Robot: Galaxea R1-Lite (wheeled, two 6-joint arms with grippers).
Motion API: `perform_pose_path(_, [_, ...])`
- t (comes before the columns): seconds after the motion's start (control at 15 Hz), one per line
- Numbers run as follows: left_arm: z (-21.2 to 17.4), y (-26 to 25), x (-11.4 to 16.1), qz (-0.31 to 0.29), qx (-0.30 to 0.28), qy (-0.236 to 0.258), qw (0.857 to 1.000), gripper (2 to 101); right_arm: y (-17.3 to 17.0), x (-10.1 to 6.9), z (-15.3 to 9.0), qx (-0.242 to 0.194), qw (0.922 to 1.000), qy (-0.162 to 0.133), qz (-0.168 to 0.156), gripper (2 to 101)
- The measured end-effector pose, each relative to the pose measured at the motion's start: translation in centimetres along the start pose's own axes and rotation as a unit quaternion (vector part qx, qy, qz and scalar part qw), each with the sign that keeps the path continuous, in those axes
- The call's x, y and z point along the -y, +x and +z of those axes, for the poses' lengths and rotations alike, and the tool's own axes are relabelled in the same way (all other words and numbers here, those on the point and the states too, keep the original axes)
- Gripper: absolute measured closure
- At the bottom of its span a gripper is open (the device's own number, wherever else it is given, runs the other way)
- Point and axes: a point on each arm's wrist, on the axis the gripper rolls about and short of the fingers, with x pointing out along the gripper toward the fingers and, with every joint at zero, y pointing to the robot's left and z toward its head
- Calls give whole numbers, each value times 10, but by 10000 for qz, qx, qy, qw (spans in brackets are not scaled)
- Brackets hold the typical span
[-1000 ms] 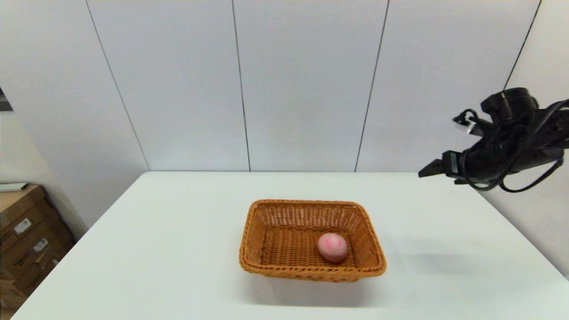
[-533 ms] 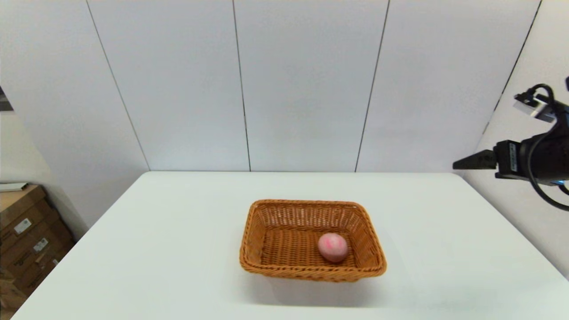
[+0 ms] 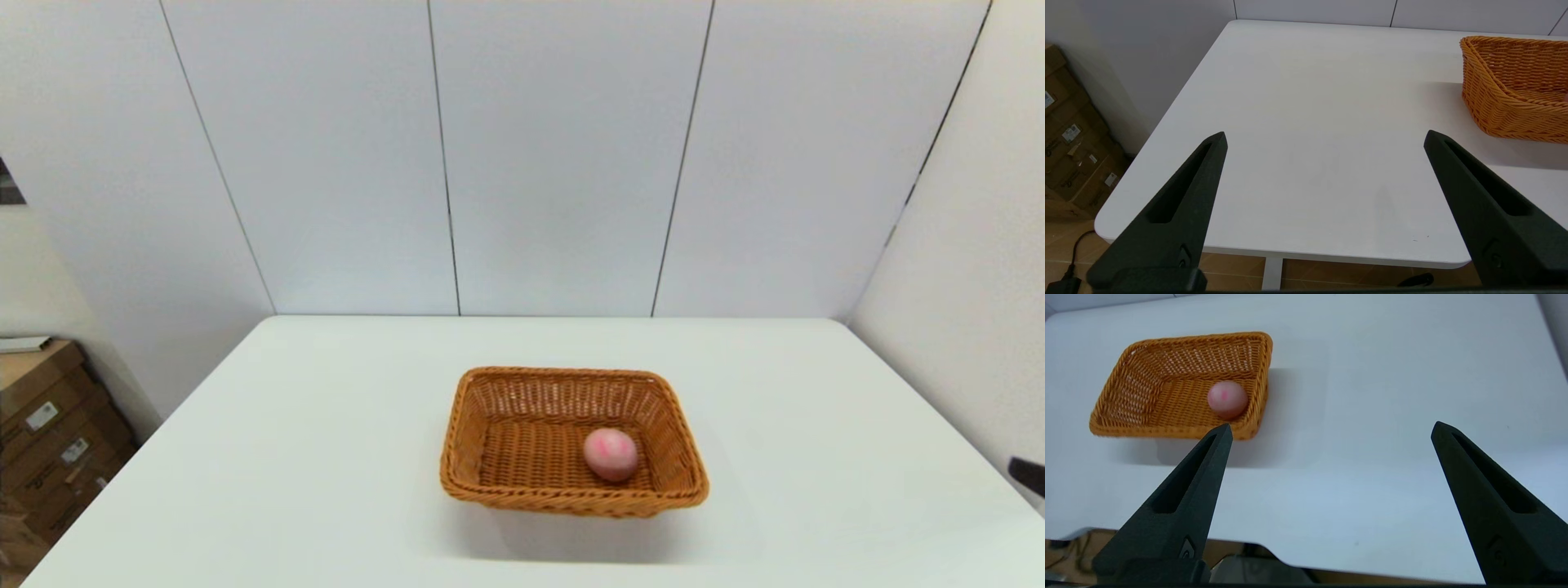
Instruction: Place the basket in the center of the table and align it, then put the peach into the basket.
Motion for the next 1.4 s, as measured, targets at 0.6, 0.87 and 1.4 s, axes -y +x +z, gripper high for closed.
perform_pose_path(0.6, [0, 0, 0, 0, 6, 1, 10000, 54, -28, 16, -127, 1278, 9908, -304, -321, 52])
perform_pose_path(0.87, [0, 0, 0, -2, 2, 0, 10000, 54, -26, 19, -142, 1336, 9893, -289, -508, 52])
perform_pose_path(1.4, [0, 0, 0, -2, 4, 0, 10000, 54, -21, 21, -149, 1320, 9855, -831, -669, 52])
